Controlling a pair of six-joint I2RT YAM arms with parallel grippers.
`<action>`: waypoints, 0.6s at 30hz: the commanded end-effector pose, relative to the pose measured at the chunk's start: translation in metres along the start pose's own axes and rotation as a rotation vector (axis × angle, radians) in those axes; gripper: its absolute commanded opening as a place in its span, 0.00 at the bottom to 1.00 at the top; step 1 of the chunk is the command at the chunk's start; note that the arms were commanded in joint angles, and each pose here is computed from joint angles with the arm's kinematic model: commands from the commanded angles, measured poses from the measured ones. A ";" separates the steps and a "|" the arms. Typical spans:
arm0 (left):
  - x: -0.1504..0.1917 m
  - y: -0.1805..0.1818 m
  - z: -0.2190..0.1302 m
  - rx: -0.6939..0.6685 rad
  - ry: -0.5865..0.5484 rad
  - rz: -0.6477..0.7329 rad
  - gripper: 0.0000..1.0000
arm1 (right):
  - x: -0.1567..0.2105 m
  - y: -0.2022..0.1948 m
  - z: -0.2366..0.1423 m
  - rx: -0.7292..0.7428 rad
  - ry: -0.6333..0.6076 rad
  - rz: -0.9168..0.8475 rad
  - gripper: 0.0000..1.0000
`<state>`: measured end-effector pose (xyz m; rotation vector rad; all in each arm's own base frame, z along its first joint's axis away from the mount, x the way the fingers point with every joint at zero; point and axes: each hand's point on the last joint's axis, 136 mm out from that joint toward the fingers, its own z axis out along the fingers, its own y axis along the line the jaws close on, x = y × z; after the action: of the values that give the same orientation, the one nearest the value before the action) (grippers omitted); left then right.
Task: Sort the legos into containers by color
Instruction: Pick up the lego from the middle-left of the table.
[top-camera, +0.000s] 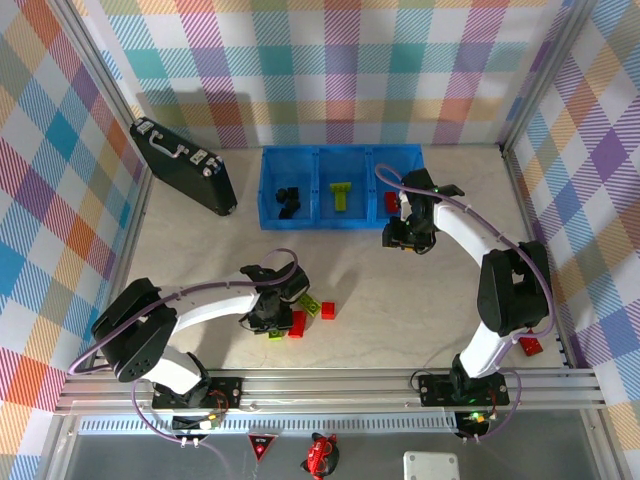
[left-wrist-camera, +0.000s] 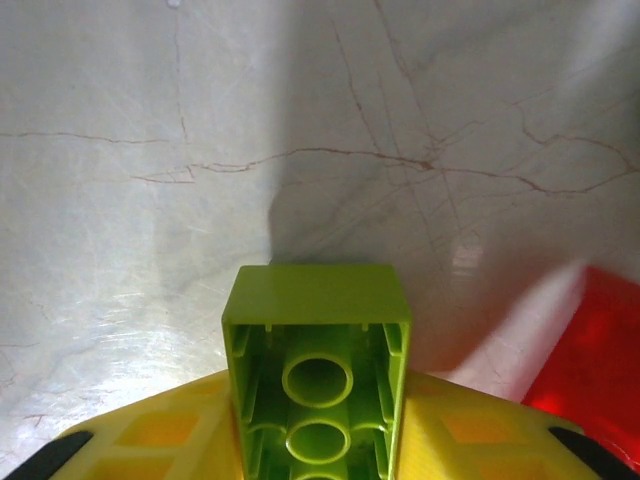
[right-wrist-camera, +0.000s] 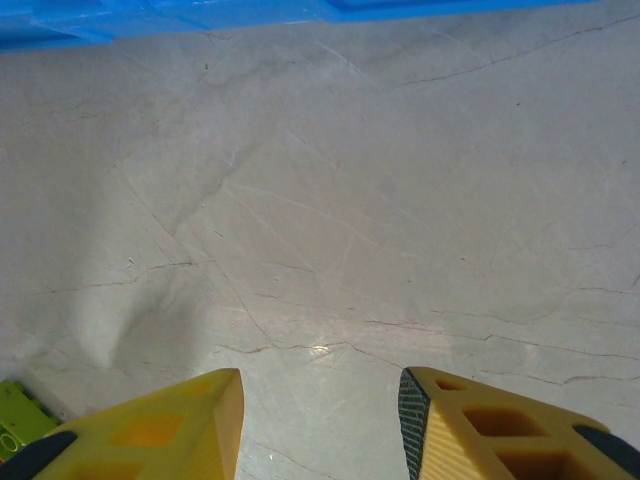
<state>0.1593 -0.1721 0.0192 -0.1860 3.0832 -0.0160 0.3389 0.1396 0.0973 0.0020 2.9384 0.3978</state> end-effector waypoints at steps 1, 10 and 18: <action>0.006 0.009 0.005 -0.033 -0.001 -0.014 0.37 | 0.004 0.004 -0.003 -0.011 0.007 -0.016 0.46; 0.001 0.006 -0.001 -0.037 -0.018 0.006 0.32 | 0.005 0.006 -0.002 -0.013 0.011 -0.019 0.46; -0.015 0.000 -0.023 -0.055 -0.068 0.058 0.32 | 0.009 0.004 -0.003 -0.002 0.015 -0.016 0.46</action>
<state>0.1666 -0.1713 0.0301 -0.1609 3.0509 0.0238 0.3377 0.1417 0.0969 -0.0067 2.9407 0.3978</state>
